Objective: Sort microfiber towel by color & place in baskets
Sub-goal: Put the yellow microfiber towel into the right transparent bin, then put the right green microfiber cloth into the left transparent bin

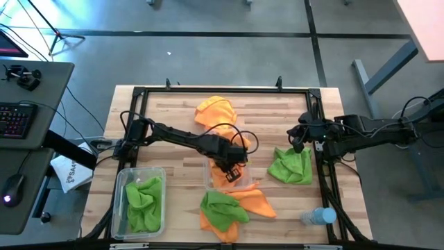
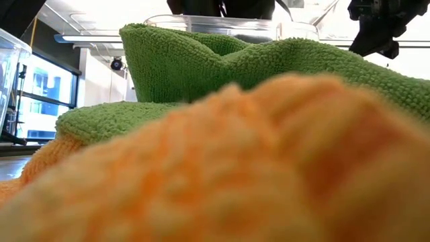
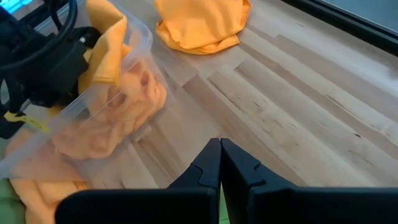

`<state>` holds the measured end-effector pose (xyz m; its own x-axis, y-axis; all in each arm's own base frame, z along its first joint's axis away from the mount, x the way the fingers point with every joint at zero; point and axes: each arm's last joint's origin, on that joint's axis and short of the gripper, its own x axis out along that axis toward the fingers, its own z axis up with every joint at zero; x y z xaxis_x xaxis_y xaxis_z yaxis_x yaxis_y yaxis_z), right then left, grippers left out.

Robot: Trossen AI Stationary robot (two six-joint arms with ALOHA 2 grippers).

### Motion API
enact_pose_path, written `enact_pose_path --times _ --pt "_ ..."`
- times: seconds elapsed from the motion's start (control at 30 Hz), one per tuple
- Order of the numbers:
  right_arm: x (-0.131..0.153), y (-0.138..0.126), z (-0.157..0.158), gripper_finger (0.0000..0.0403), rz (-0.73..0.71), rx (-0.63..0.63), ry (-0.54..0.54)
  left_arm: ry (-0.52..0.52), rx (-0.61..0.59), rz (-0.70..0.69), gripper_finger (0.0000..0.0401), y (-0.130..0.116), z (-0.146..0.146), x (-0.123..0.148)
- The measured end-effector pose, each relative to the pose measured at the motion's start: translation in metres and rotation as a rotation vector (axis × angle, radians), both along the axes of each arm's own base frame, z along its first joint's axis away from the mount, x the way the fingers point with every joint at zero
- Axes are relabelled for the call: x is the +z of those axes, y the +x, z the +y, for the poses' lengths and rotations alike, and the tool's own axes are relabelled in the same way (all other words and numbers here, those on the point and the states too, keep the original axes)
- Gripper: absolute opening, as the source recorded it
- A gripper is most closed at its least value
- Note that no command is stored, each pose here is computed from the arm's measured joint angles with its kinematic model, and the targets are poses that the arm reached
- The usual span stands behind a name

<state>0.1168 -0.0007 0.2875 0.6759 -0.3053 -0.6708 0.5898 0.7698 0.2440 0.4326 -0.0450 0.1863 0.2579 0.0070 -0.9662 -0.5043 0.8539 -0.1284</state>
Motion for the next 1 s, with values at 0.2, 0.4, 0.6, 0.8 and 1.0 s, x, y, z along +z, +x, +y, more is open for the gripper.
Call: enact_pose_path --times 0.2,0.4,0.6,0.8,1.0 --pt "0.000 0.000 0.000 0.0000 0.014 0.032 -0.027 -0.031 0.050 -0.001 0.0062 -0.001 0.003 0.004" --pt "0.000 0.000 0.000 0.0000 0.019 0.034 -0.028 -0.029 0.113 -0.092 0.0078 -0.011 0.005 0.042" --pt "0.000 0.000 0.000 0.0000 0.021 0.034 -0.028 -0.036 0.164 -0.204 0.0079 -0.028 0.007 0.087" --pt "0.000 0.000 0.000 0.0000 0.016 0.031 -0.026 -0.021 0.148 -0.286 0.0079 -0.049 0.006 0.123" --pt "0.002 0.002 0.001 0.0009 -0.007 0.052 -0.036 0.126 0.063 -0.376 0.0079 -0.070 0.001 0.153"
